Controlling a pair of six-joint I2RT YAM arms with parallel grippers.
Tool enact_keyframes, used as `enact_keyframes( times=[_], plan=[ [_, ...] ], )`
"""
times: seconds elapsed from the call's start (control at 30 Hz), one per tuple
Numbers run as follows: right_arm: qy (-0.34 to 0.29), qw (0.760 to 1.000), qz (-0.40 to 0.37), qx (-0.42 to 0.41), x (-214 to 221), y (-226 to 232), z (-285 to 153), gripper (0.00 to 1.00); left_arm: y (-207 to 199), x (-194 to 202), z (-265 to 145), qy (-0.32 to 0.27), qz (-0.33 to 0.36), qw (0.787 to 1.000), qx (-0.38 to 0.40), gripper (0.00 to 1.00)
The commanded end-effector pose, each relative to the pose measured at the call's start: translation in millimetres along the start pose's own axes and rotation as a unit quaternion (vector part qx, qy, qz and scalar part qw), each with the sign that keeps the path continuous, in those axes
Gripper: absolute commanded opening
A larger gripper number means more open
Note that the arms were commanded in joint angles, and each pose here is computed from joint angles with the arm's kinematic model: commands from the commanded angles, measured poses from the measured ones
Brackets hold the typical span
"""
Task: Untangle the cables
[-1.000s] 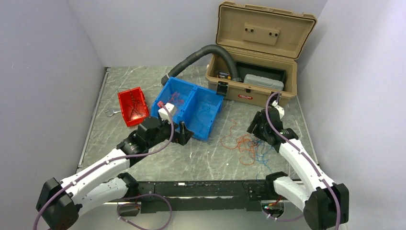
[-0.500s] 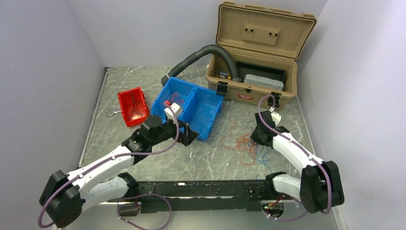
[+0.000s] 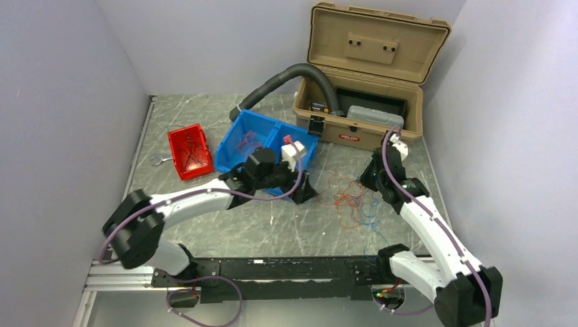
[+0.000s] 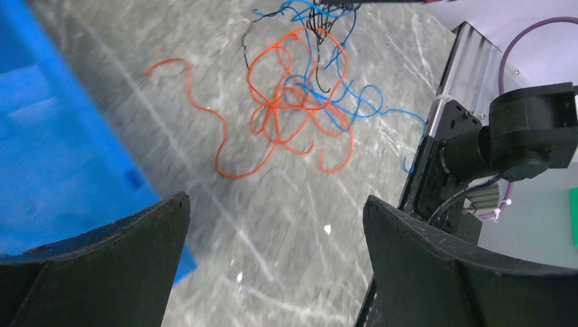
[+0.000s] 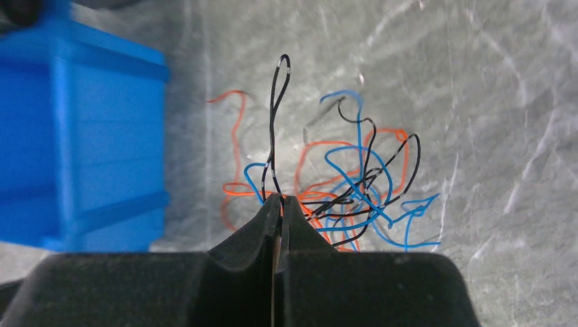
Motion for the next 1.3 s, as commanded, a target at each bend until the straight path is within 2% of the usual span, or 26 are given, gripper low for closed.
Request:
enact_keyframes(
  times=[0.0,0.27,0.5,0.63,0.83,0.97,1.03,1.07,1.1,1.13,1.23,1.27],
  plan=[
    [-0.036,0.999,-0.011,-0.020,-26,4,-37,0.00,-21,-20,39,-0.008,0.023,0.998,0.062,0.99],
    [-0.079,0.997,-0.014,-0.023,-44,2,-69,0.00,-31,-24,100,0.023,0.039,0.996,0.082,0.97],
    [-0.087,0.995,-0.016,-0.040,-50,5,-79,0.00,-43,-31,123,0.008,0.034,0.991,0.132,0.88],
    [-0.091,0.995,-0.019,-0.047,-54,7,-83,0.00,-41,-36,132,-0.005,0.029,0.993,0.112,0.84],
    [-0.094,0.993,-0.022,-0.064,-56,10,-88,0.00,-30,-47,149,-0.028,0.075,0.994,0.076,0.93],
    [-0.093,0.993,-0.024,-0.075,-58,14,-91,0.00,-26,-56,162,-0.044,0.121,0.989,0.074,0.94],
    [-0.092,0.992,-0.022,-0.078,-58,14,-92,0.00,-26,-60,169,-0.055,0.132,0.987,0.078,0.91],
    [-0.093,0.992,-0.021,-0.079,-59,15,-93,0.00,-26,-62,172,-0.058,0.135,0.986,0.080,0.85],
    [-0.094,0.992,-0.020,-0.080,-59,15,-94,0.00,-26,-64,176,-0.057,0.134,0.986,0.084,0.74],
    [-0.097,0.992,-0.018,-0.077,-60,14,-95,0.00,-27,-66,179,-0.053,0.134,0.986,0.089,0.53],
    [-0.110,0.992,-0.008,-0.053,-63,8,-99,0.00,-34,-72,174,-0.058,0.131,0.985,0.100,0.03],
    [-0.118,0.992,-0.001,-0.042,-64,5,-100,0.00,-36,-74,166,-0.070,0.131,0.984,0.102,0.00]
  ],
)
Point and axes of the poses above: each gripper's point midway between its finger pads, its own z axis out along the fingers, its own y axis along the line the jaws close on, x = y × z, the point moved 7 cm from there along -z, back along the fingers, and after that the axes turned 9 degrees about -z, right-handed, at the moved point
